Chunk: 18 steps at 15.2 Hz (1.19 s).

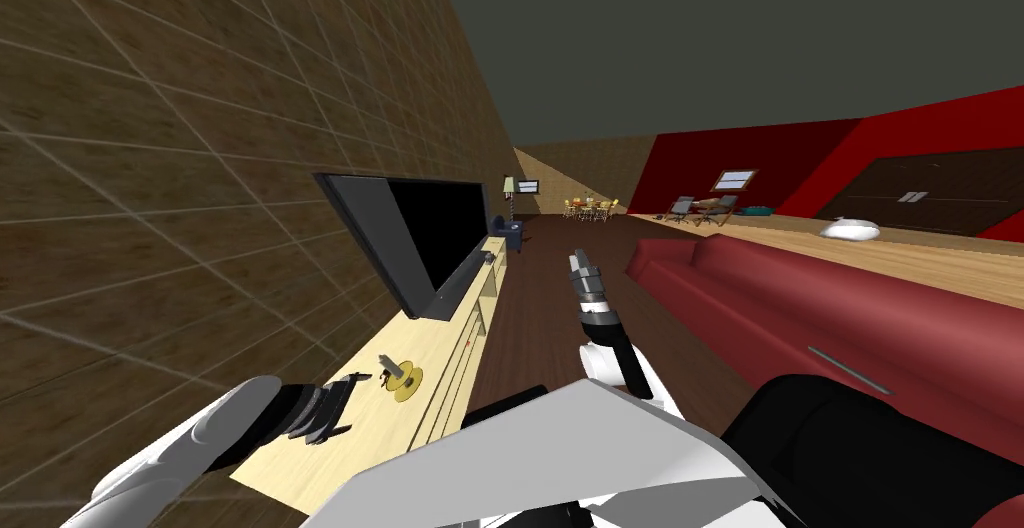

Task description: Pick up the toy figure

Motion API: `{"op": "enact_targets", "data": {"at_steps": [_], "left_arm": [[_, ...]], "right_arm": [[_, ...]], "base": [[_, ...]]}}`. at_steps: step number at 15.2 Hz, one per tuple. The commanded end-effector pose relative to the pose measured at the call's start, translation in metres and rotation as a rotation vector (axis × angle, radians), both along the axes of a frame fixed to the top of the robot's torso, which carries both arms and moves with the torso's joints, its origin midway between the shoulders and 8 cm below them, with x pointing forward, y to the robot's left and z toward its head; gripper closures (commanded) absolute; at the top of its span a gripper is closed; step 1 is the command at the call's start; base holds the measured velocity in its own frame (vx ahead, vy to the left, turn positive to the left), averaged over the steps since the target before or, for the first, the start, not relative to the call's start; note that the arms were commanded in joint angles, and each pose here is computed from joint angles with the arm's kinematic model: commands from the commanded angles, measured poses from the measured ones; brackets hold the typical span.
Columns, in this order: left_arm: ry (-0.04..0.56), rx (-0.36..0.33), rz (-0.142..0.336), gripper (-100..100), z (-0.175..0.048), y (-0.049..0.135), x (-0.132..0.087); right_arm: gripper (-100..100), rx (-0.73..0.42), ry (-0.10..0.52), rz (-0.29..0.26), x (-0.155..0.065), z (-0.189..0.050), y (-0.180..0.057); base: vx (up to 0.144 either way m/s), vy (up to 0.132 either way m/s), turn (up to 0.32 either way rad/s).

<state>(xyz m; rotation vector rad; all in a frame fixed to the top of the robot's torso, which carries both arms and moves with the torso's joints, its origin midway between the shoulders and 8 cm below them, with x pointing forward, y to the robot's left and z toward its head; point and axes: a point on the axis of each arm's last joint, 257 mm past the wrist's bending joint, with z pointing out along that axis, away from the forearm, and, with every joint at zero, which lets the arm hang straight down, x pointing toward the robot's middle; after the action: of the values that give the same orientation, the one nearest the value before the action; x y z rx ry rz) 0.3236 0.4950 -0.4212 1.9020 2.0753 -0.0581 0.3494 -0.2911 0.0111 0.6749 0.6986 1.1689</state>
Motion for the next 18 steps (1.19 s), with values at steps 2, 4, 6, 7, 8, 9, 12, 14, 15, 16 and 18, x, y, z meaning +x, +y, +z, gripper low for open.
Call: {"op": "enact_targets", "data": {"at_steps": [2,4,6,7,8,9,12,14,15,16,18], "left_arm": [[0.041,0.034,-0.022,-100,-0.004,0.009,-0.010],[0.087,0.061,-0.045,-100,-0.008,0.017,-0.020],[0.131,0.083,-0.067,-100,-0.011,0.023,-0.031],[0.165,0.086,-0.084,-100,-0.014,0.025,-0.039],[0.174,0.100,-0.088,-100,-0.014,0.028,-0.041],[0.209,0.105,-0.105,-100,-0.017,0.029,-0.049],[0.249,0.120,-0.125,-100,-0.020,0.033,-0.060],[0.281,0.125,-0.141,-100,-0.022,0.033,-0.067],[0.308,0.128,-0.155,-100,-0.024,0.033,-0.074],[0.329,0.129,-0.166,-100,-0.026,0.033,-0.079],[0.321,0.129,-0.161,-100,-0.025,0.033,-0.076]], "right_arm": [[0,0.000,0.000,0.000,0.000,0.000,0.000],[0,0.000,0.000,0.000,0.000,0.000,0.000],[0,0.000,0.000,0.000,0.000,0.000,0.000],[0,0.000,0.000,0.000,0.000,0.000,0.000],[0,0.000,0.000,0.000,0.000,0.000,0.000],[0,0.000,0.000,0.000,0.000,0.000,0.000],[0,0.000,0.000,0.000,0.000,0.000,0.000],[0,0.000,0.000,0.000,0.000,0.000,0.000],[0,0.000,0.000,0.000,0.000,0.000,0.000],[0,0.000,0.000,0.000,0.000,0.000,0.000],[0,0.000,0.000,0.000,0.000,0.000,0.000]], "base": [[0.026,0.024,-0.186],[0.029,0.028,-0.243],[0.042,0.034,-0.296],[0.052,0.036,-0.228],[0.049,0.037,-0.181],[0.044,0.038,-0.217],[0.037,0.030,-0.190],[0.033,0.027,-0.184],[0.033,0.028,-0.157],[0.043,0.033,-0.180],[0.035,0.025,-0.146]]}}
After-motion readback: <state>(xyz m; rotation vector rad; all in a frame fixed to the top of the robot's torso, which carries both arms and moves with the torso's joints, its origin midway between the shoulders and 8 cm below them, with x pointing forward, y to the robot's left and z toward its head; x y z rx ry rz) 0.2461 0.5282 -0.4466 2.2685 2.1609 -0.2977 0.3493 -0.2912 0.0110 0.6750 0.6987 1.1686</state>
